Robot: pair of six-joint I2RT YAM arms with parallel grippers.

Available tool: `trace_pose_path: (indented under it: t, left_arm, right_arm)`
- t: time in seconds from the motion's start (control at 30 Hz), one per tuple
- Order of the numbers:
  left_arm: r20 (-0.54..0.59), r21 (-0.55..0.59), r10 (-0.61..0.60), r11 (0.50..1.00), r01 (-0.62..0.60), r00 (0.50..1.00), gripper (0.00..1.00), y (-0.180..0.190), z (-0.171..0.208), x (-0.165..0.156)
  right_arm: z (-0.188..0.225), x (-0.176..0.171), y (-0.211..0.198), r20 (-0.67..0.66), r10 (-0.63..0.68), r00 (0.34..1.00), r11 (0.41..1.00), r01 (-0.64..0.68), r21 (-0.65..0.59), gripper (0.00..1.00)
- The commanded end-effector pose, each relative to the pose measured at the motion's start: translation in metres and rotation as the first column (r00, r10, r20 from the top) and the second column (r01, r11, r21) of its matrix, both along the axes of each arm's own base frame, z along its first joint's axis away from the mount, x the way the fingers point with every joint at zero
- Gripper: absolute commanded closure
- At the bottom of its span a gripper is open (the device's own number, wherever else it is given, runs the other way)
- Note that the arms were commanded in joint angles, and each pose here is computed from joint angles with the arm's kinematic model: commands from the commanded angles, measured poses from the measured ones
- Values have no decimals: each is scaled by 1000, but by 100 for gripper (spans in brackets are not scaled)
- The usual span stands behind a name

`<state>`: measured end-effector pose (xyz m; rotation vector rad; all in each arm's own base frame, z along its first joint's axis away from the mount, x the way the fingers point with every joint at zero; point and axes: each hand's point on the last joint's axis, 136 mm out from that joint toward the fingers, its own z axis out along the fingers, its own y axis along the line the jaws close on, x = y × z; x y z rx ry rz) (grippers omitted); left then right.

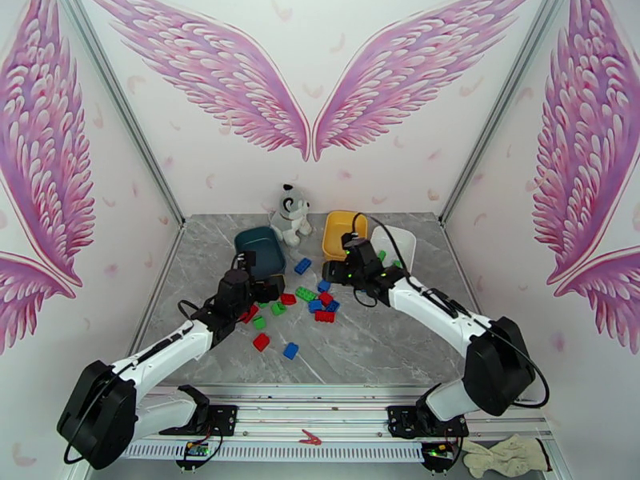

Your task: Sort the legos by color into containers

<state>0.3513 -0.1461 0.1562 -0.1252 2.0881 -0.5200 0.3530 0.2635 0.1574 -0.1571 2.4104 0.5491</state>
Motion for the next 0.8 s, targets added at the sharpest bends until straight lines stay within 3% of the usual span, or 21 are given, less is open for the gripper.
trace_pose_path:
  t: [0.0, 0.37, 0.77]
  left_arm:
    - [-84, -107, 42, 993, -51, 996, 1, 14, -16, -4]
    - [-113, -256, 261, 925, -282, 959, 1, 91, -22, -10]
    - [-106, -364, 390, 841, -401, 915, 1, 137, -17, -27]
  right_arm:
    - [-26, -20, 37, -28, 84, 996, 996, -85, -37, 31]
    - [-75, -84, 151, -103, 321, 941, 939, -331, -95, 33]
    - [-111, -86, 207, -144, 351, 925, 917, -371, -146, 31]
